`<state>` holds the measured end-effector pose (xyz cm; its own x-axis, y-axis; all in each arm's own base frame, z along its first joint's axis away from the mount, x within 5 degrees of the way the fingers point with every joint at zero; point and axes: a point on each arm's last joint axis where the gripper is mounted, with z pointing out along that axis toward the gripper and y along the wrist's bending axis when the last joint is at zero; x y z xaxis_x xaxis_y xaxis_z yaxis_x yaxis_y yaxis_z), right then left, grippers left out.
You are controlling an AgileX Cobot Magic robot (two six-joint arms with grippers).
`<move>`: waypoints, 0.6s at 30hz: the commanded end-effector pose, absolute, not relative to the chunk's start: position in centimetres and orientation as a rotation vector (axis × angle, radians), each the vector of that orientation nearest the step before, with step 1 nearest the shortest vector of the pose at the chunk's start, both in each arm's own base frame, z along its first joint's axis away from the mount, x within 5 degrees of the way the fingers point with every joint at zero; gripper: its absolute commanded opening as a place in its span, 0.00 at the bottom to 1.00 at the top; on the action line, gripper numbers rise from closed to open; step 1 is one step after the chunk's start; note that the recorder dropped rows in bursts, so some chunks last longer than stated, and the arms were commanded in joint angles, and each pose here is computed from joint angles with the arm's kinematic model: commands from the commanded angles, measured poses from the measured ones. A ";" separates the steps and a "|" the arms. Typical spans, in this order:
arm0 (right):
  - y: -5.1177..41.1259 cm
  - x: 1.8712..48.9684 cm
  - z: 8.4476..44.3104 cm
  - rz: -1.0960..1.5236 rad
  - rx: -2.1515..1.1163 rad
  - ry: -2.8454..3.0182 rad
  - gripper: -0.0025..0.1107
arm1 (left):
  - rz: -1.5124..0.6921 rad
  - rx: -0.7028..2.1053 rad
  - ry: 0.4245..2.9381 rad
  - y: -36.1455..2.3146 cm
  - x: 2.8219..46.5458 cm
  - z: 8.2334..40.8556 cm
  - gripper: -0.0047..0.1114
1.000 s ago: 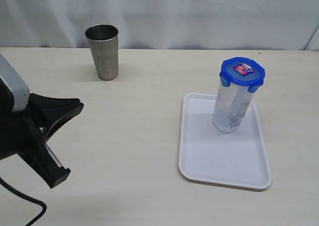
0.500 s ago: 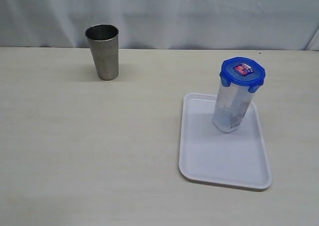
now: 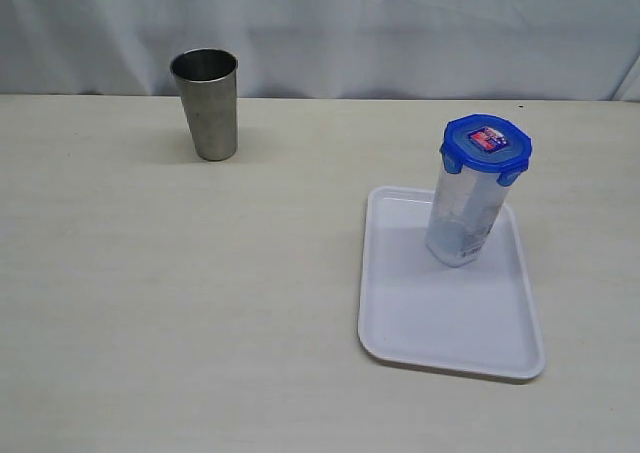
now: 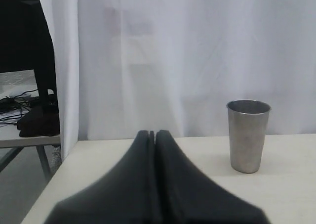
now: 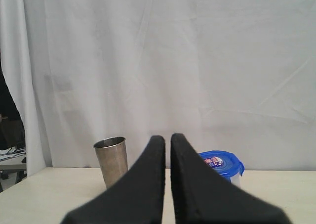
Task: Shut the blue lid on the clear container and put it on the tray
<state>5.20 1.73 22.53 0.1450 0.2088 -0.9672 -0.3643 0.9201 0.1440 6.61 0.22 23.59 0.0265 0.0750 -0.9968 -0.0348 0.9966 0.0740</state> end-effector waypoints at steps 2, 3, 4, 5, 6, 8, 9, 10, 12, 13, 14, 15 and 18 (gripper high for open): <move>1.7 5.2 22.4 0.409 -0.141 1.364 0.06 | 0.079 0.022 1.497 0.2 5.9 23.8 0.04; 1.7 5.2 22.4 0.409 -0.141 1.364 0.06 | 0.080 0.022 1.482 0.2 5.7 23.8 0.04; 1.7 5.2 22.4 0.409 -0.141 1.364 0.06 | 0.080 0.022 1.476 0.2 5.5 23.8 0.04; 1.7 5.2 22.4 0.409 -0.141 1.364 0.06 | 0.078 0.020 1.476 0.2 5.4 23.8 0.04; 1.7 5.2 22.4 0.409 -0.141 1.364 0.06 | 0.076 0.019 1.475 0.2 5.2 23.7 0.04; 1.7 5.2 22.4 0.409 -0.141 1.364 0.06 | 0.058 0.003 1.477 0.2 5.1 23.7 0.04; 1.7 5.2 22.4 0.409 -0.141 1.364 0.06 | 0.052 -0.002 1.477 0.2 5.1 23.7 0.04; 1.7 5.2 22.4 0.409 -0.141 1.364 0.06 | 0.033 -0.020 1.476 0.2 5.1 23.7 0.04; 1.7 5.2 22.4 0.409 -0.141 1.364 0.06 | 0.025 -0.027 1.474 0.2 5.1 23.7 0.04; 1.7 5.2 22.4 0.409 -0.141 1.364 0.06 | 0.015 -0.036 1.474 0.2 5.1 23.7 0.04; 1.7 5.2 22.4 0.409 -0.141 1.364 0.06 | 0.015 -0.036 1.474 0.2 5.1 23.7 0.04; 1.7 5.2 22.4 0.409 -0.141 1.364 0.06 | 0.015 -0.036 1.474 0.2 5.1 23.7 0.04; 1.7 5.2 22.4 0.409 -0.141 1.364 0.06 | 0.015 -0.036 1.474 0.2 5.1 23.7 0.04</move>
